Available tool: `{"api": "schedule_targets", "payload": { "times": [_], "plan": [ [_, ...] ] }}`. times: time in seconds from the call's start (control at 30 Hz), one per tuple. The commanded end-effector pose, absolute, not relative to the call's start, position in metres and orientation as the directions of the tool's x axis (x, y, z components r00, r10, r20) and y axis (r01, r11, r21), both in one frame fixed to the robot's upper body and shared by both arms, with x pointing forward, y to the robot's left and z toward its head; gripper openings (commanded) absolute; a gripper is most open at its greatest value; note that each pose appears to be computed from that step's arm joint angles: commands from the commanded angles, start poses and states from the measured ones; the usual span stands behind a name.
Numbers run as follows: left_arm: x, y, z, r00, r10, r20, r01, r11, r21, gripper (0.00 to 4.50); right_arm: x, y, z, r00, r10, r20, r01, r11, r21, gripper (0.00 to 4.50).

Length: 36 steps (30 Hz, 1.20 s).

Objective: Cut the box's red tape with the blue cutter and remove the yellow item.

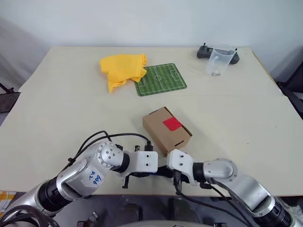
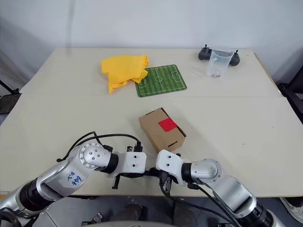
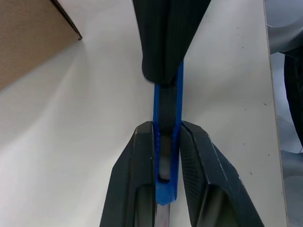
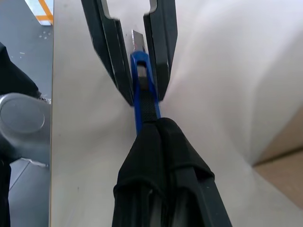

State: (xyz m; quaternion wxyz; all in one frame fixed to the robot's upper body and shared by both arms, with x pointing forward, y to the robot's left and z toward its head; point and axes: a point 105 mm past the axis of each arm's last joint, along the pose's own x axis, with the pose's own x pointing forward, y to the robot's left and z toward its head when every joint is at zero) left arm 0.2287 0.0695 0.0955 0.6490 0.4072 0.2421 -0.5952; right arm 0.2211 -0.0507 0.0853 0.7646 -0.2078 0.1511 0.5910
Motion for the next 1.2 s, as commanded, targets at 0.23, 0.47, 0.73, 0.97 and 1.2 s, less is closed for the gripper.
{"api": "schedule_targets", "payload": {
  "times": [0.23, 0.47, 0.73, 0.97, 1.2],
  "plan": [
    [0.235, 0.076, 0.083, 0.186, -0.554, -0.811, 0.974, -0.004, 0.227, 0.42, 0.22, -0.048, 0.097, 0.274, 0.871, -0.408, -0.962, 0.244, -0.124, 0.03],
    [0.242, 0.081, 0.092, 0.205, -0.656, -0.727, 0.962, -0.001, 0.272, 0.42, 0.2, -0.084, 0.13, 0.282, 0.899, -0.336, -0.953, 0.303, 0.01, 0.92],
    [0.242, 0.082, 0.125, 0.18, -0.845, -0.504, 0.828, -0.146, 0.541, 0.42, 0.18, -0.126, 0.188, 0.344, 0.913, -0.219, -0.858, 0.4, 0.322, 3.77],
    [0.25, 0.06, 0.16, 0.146, -0.914, -0.379, 0.673, -0.189, 0.715, 0.42, 0.186, -0.111, 0.202, 0.357, 0.892, -0.278, -0.743, 0.452, 0.493, 4.48],
    [0.249, 0.037, 0.171, 0.118, -0.935, -0.333, 0.648, -0.182, 0.74, 0.42, 0.206, -0.106, 0.184, 0.41, 0.852, -0.325, -0.665, 0.523, 0.533, 4.48]
  ]
}}
